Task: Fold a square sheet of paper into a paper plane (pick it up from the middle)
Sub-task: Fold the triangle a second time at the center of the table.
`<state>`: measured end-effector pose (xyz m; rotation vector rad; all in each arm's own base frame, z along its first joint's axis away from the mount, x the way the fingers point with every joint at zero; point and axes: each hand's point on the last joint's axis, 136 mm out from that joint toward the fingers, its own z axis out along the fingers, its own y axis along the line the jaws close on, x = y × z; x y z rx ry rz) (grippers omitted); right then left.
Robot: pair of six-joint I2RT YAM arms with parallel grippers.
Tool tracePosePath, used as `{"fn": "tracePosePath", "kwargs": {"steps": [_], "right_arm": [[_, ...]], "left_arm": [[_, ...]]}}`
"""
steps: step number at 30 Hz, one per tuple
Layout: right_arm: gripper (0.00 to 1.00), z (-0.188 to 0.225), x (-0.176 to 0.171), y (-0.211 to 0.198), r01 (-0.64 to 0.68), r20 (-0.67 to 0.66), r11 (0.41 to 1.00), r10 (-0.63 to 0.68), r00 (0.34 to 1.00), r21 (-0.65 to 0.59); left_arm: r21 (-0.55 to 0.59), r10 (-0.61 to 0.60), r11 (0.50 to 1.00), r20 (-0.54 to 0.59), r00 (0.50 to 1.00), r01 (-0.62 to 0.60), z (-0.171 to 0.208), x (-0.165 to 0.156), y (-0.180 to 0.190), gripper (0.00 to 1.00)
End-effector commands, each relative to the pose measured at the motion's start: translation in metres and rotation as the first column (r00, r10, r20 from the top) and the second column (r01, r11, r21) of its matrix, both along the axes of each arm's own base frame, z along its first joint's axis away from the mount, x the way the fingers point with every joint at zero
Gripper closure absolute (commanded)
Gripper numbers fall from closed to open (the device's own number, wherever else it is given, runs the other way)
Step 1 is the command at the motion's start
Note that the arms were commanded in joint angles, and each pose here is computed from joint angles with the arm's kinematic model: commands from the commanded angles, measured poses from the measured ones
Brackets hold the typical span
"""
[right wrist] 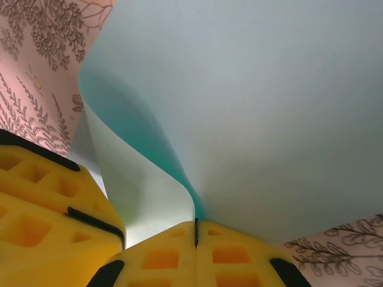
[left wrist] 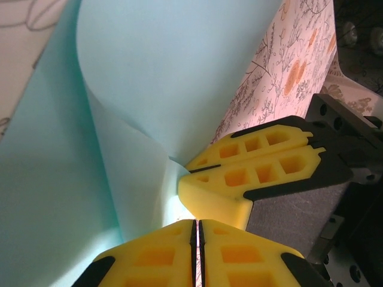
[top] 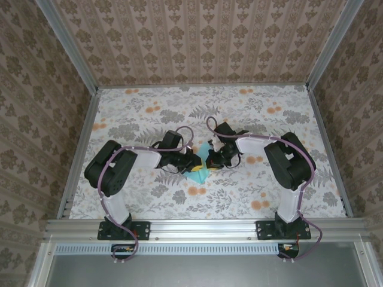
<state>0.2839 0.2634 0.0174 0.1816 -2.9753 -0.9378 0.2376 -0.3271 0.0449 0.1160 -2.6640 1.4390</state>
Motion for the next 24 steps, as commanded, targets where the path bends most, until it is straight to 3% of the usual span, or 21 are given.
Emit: {"fn": "tracePosePath", "kwargs": {"steps": [1, 24], "right_arm": [[0.95, -0.001, -0.002, 0.006, -0.037, -0.005, 0.999, 0.037, 0.999, 0.011], [0.96, -0.011, 0.003, -0.004, -0.036, 0.020, 0.997, 0.038, 0.999, -0.072]], "left_arm": [[-0.003, -0.026, 1.000, 0.036, 0.999, 0.026, 0.009, -0.006, 0.000, 0.88], [0.030, -0.033, 0.999, -0.004, 0.999, 0.033, -0.011, -0.019, 0.001, 0.90]]}}
